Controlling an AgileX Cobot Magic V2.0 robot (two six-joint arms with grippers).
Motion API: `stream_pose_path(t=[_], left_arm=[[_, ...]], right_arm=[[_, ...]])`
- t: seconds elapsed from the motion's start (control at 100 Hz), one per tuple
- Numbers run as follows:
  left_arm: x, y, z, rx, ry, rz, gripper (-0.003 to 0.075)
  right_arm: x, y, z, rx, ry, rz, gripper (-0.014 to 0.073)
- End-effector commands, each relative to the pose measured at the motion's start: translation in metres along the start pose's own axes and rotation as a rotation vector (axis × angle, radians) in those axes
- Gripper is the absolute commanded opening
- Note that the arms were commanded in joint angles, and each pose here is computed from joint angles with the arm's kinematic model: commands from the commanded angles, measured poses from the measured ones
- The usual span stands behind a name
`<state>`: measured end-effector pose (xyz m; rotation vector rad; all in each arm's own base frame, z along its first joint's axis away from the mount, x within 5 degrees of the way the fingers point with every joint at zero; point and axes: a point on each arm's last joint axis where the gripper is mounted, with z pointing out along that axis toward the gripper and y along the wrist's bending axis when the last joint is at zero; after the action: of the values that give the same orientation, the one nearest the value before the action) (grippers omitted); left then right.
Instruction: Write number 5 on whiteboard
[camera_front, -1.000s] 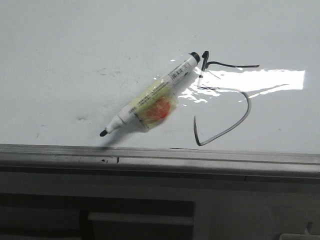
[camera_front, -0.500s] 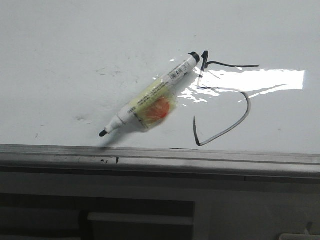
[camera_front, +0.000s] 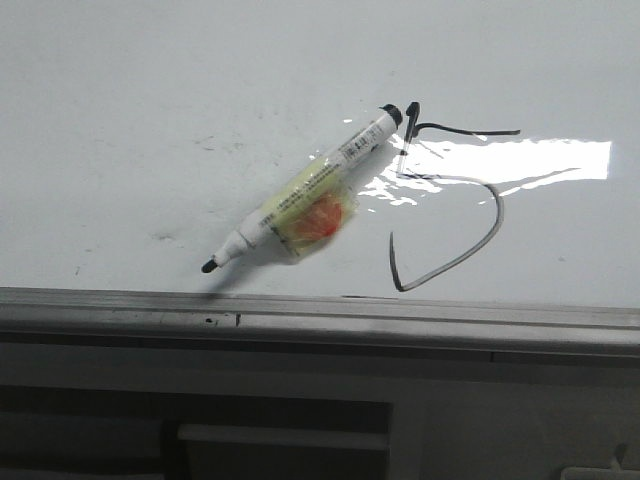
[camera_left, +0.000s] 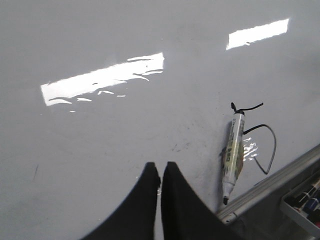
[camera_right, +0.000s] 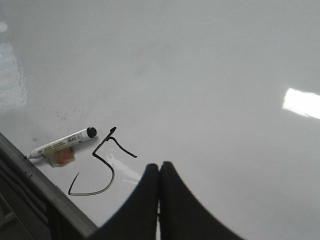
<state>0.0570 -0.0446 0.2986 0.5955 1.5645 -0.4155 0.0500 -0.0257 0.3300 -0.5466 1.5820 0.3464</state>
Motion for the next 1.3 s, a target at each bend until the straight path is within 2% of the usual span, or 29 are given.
stream_pose_path(t=[0.0,0.15,0.29,0.41,0.72,1.29], left_arm=[[-0.009,0.007,-0.007,-0.104,-0.148,0.033,-0.002],[0.023,0.017,-0.015,-0.325,-0.214,0.096,-0.002],[0.062,0.021,-0.018,-0.482,-0.162,-0.011,-0.002],[0.087,0.022,-0.018,-0.548,-0.1,-0.086,-0.002],[0.12,0.017,-0.015,-0.518,0.101,-0.167,-0.002],[0.119,0.017,-0.015,-0.518,0.099,-0.169,-0.002]], right_arm=[[-0.011,0.0,0.0,0.005,-0.072,-0.03,-0.0043],[-0.011,0.0,0.0,0.005,-0.072,-0.03,-0.0043],[-0.011,0.0,0.0,0.005,-0.072,-0.03,-0.0043],[-0.011,0.0,0.0,0.005,-0.072,-0.03,-0.0043],[-0.011,0.0,0.0,0.006,-0.072,-0.03,-0.0043],[-0.011,0.0,0.0,0.006,-0.072,-0.03,-0.0043]])
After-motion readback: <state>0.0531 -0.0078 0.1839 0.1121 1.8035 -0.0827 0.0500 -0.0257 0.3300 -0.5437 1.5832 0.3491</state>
